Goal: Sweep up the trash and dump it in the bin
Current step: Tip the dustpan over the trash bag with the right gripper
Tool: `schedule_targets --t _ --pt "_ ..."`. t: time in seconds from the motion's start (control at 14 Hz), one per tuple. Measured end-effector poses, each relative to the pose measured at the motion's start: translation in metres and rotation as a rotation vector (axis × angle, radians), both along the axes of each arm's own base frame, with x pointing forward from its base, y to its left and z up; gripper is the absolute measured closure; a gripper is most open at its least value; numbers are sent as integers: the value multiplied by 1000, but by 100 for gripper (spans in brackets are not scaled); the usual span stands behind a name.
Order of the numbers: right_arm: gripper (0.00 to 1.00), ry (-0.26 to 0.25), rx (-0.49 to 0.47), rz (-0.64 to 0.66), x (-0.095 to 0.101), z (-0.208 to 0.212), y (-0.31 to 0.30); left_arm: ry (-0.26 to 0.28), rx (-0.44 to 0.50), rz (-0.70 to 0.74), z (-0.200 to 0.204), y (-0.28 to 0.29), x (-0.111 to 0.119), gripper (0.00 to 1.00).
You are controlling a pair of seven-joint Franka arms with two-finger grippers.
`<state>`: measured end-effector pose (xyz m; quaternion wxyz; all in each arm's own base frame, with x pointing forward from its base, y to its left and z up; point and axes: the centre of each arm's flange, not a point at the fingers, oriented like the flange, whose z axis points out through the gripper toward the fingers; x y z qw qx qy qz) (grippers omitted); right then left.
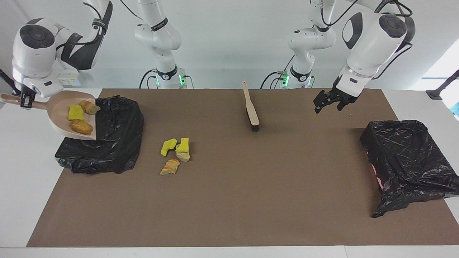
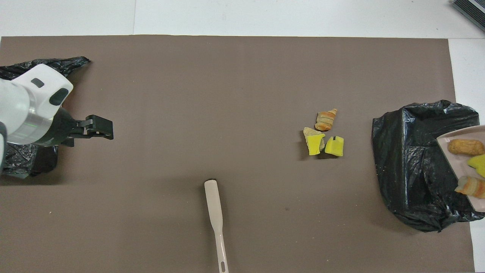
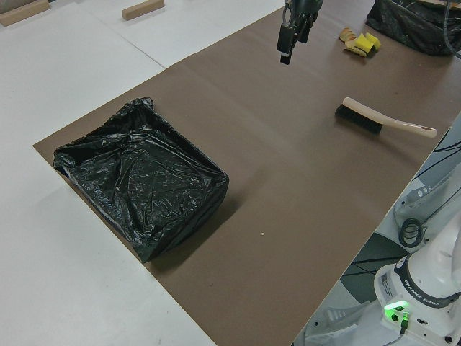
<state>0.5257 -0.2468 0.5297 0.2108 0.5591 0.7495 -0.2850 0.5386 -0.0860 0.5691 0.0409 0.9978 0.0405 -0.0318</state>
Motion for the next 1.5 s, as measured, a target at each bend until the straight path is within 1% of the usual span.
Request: schedule_targets --t 0.14,0.36,0.5,0.71,0.78,0.93,1.14,1.36,1.5 --pt "68 10 -16 27 5 -1 11 11 -3 -29 21 26 -1 0" --pt "68 27 -49 58 5 4 30 -11 -5 -57 45 54 -5 0" --pt "68 42 -56 38 0 7 42 -28 -3 -66 54 54 -8 0" --pt "68 39 -89 13 -4 12 55 -32 -1 -72 56 51 -10 0" --pt "68 30 -109 -1 -5 13 57 -32 -1 -72 56 51 -10 0" --pt "68 -4 -150 -39 -4 14 61 -32 -1 -72 56 51 -10 0" --pt "68 -45 -198 -87 -9 12 76 -32 -1 -72 56 51 -9 0" --pt "68 -85 -233 -89 -20 4 101 -23 -1 -80 55 48 -11 0" --pt "68 -116 -281 -63 -32 0 126 -24 -4 -85 55 46 -11 0"
